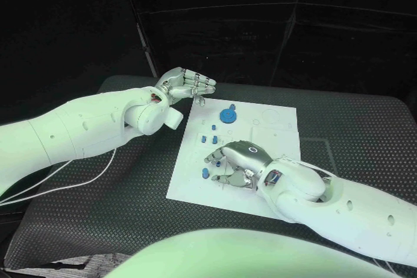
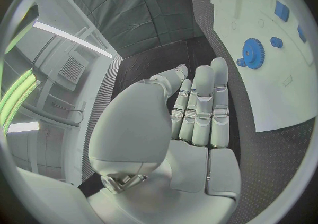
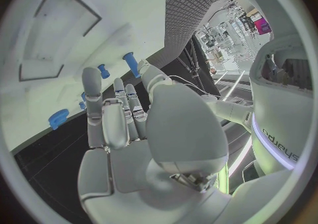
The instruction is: Assemble the parts on the task board
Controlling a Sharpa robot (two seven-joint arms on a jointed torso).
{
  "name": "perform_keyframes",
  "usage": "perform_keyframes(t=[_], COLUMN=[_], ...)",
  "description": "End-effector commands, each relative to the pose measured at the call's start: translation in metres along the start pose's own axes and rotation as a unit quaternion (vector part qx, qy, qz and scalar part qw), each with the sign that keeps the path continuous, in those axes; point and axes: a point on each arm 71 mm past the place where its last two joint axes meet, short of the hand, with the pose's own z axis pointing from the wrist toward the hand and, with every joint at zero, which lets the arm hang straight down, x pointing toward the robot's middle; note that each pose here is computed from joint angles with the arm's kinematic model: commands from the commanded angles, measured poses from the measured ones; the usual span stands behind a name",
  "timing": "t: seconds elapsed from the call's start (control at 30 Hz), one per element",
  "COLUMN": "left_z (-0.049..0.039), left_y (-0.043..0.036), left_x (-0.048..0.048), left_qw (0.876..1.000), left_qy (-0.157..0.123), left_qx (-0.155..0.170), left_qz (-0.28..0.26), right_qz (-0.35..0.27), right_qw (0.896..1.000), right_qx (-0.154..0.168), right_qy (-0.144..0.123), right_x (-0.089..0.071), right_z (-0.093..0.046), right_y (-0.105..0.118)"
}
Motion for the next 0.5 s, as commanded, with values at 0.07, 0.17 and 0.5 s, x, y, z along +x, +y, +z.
perform_keyframes(t=[0.07,0.17,0.5], left_z=[-0.0001,0.0000,0.0004], left_y=[-0.0009,-0.0003,0.0013], left_x=[-0.0012,-0.0019,-0.0019], left_qw=[1.000,1.000,1.000], left_qy=[0.002,0.001,0.001], left_qx=[0.002,0.001,-0.001], left_qz=[-0.002,-0.002,-0.002], right_qz=[0.106,0.163,0.183], right_qw=[0.992,0.981,0.945], right_qx=[0.023,0.074,0.264], right_qy=[-0.058,-0.078,-0.069], right_x=[-0.030,-0.053,-0.079], right_z=[-0.017,-0.036,-0.097], right_y=[-0.012,-0.031,-0.095])
